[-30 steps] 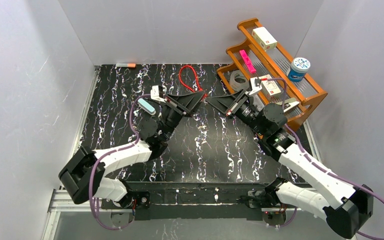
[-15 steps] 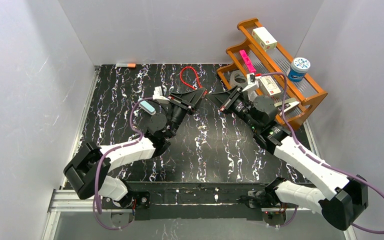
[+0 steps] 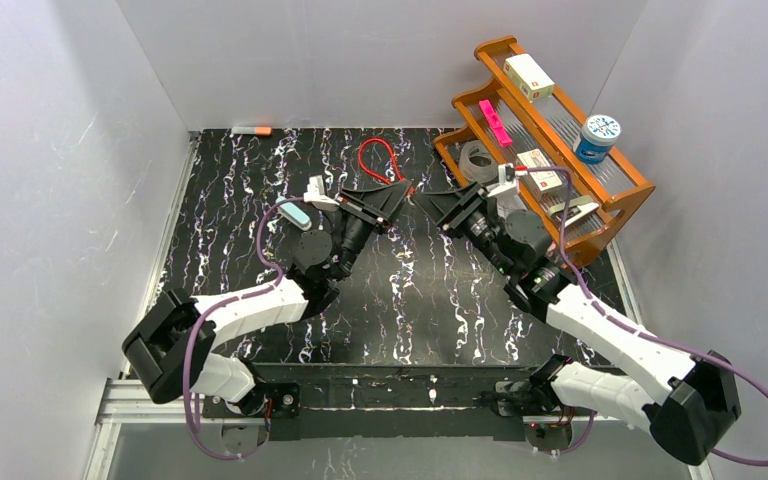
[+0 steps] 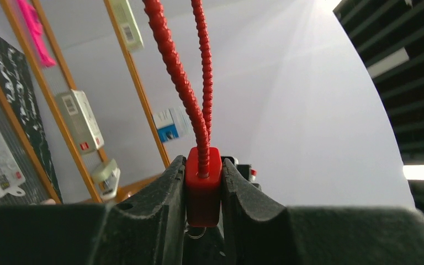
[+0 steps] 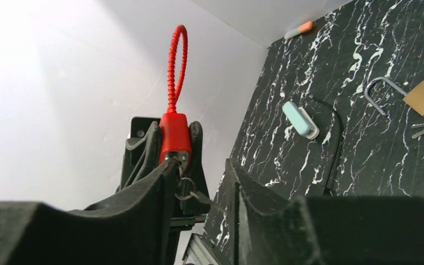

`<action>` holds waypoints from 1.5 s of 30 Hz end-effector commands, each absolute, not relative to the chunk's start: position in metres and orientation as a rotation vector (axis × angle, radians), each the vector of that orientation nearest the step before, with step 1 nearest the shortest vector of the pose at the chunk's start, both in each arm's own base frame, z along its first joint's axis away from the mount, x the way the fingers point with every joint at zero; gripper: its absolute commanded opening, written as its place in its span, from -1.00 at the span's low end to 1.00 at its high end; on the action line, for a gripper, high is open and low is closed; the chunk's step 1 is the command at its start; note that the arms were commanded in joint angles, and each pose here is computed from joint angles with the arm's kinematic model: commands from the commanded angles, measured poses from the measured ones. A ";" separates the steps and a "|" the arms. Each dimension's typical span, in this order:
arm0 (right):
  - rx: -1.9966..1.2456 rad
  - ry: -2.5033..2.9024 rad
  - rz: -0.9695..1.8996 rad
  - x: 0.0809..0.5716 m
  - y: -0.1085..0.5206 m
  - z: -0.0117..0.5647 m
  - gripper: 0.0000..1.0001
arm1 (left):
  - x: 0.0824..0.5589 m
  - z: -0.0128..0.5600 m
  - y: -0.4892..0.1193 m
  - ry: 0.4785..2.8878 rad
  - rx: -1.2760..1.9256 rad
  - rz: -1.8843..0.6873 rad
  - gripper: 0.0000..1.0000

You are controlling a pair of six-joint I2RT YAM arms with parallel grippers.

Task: Unlock with the key
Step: Unlock the lock.

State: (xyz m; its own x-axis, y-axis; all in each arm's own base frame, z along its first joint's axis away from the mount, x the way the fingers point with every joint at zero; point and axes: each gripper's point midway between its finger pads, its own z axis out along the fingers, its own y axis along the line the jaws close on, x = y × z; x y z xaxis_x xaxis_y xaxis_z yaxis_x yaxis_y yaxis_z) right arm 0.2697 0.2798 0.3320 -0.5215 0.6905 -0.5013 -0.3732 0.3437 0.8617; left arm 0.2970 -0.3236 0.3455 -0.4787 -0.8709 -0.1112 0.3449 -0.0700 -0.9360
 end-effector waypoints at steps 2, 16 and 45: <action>0.252 1.466 1.496 0.249 0.269 0.365 0.01 | 0.262 0.384 -0.328 1.224 -0.458 -1.861 -1.00; 0.176 1.409 1.580 0.228 0.269 0.370 -0.40 | 0.270 0.382 -0.320 1.205 -0.493 -1.885 -1.00; 0.204 1.307 1.607 0.227 0.259 0.384 -0.40 | 0.272 0.378 -0.320 1.206 -0.500 -1.913 -1.00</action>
